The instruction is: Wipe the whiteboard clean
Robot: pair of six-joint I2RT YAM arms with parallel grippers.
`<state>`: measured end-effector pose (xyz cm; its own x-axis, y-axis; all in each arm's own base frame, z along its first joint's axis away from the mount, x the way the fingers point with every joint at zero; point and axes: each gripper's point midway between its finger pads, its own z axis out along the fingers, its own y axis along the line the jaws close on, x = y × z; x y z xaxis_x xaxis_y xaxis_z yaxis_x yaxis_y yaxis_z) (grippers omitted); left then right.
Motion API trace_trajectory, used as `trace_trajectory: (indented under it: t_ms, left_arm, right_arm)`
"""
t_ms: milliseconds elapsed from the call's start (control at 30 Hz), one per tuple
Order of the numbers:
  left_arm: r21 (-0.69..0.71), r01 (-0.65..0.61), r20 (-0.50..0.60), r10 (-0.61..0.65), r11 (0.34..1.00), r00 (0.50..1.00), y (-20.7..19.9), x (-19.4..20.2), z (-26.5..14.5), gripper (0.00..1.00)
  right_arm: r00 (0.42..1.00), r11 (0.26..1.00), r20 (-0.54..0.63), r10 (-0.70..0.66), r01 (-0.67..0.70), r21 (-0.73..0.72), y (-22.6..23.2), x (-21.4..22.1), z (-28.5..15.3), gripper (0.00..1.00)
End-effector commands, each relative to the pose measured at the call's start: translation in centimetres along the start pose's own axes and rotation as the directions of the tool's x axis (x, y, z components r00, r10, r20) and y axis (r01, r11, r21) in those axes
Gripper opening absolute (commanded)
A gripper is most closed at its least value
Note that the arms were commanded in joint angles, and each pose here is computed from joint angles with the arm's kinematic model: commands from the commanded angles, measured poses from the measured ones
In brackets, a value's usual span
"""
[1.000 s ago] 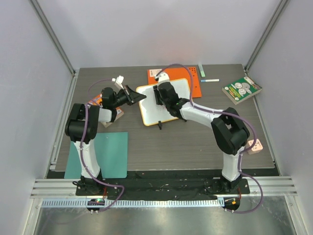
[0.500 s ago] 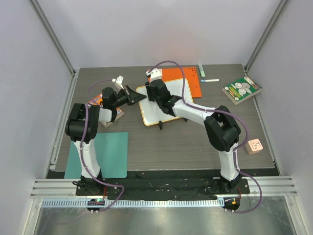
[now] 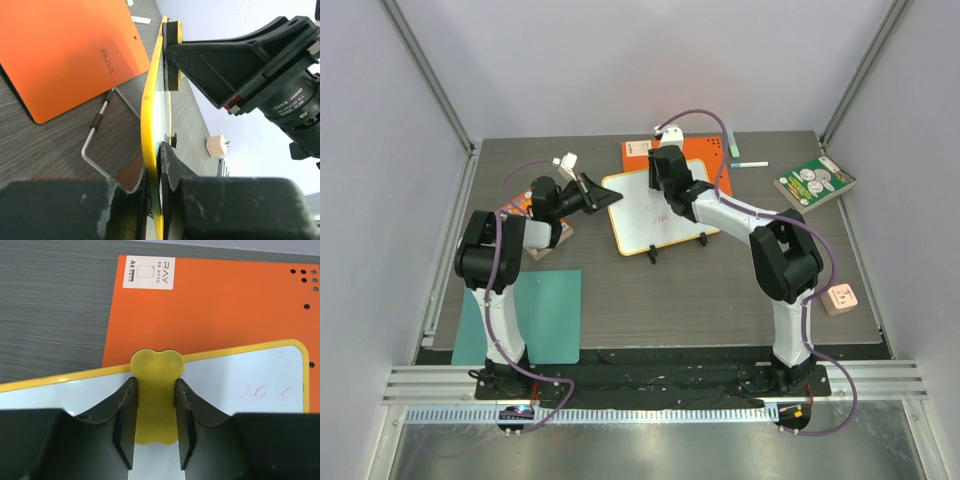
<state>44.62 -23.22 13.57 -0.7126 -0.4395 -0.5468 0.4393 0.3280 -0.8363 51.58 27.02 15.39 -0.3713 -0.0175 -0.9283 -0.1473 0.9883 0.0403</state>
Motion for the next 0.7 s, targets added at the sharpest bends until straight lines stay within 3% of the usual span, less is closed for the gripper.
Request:
trace_trajectory:
  t_ms: [0,400,667]
  left_arm:
    - [0.156,-0.157,-0.068,0.169,0.975,0.983,-4.6,0.9,0.3,0.0]
    - [0.143,-0.146,-0.072,0.158,0.979,0.985,-4.1,1.2,0.3,0.0]
    - [0.153,-0.136,-0.071,0.148,0.979,0.986,-4.0,1.2,0.4,0.0]
  right_arm:
    - [0.972,0.991,-0.214,-0.098,0.115,0.068,-3.0,7.7,0.9,0.02]
    - [0.957,0.987,-0.248,-0.15,0.131,-0.094,3.2,10.6,-4.3,0.01]
    - [0.922,0.957,-0.261,-0.285,0.257,-0.137,4.1,14.4,-7.8,0.02]
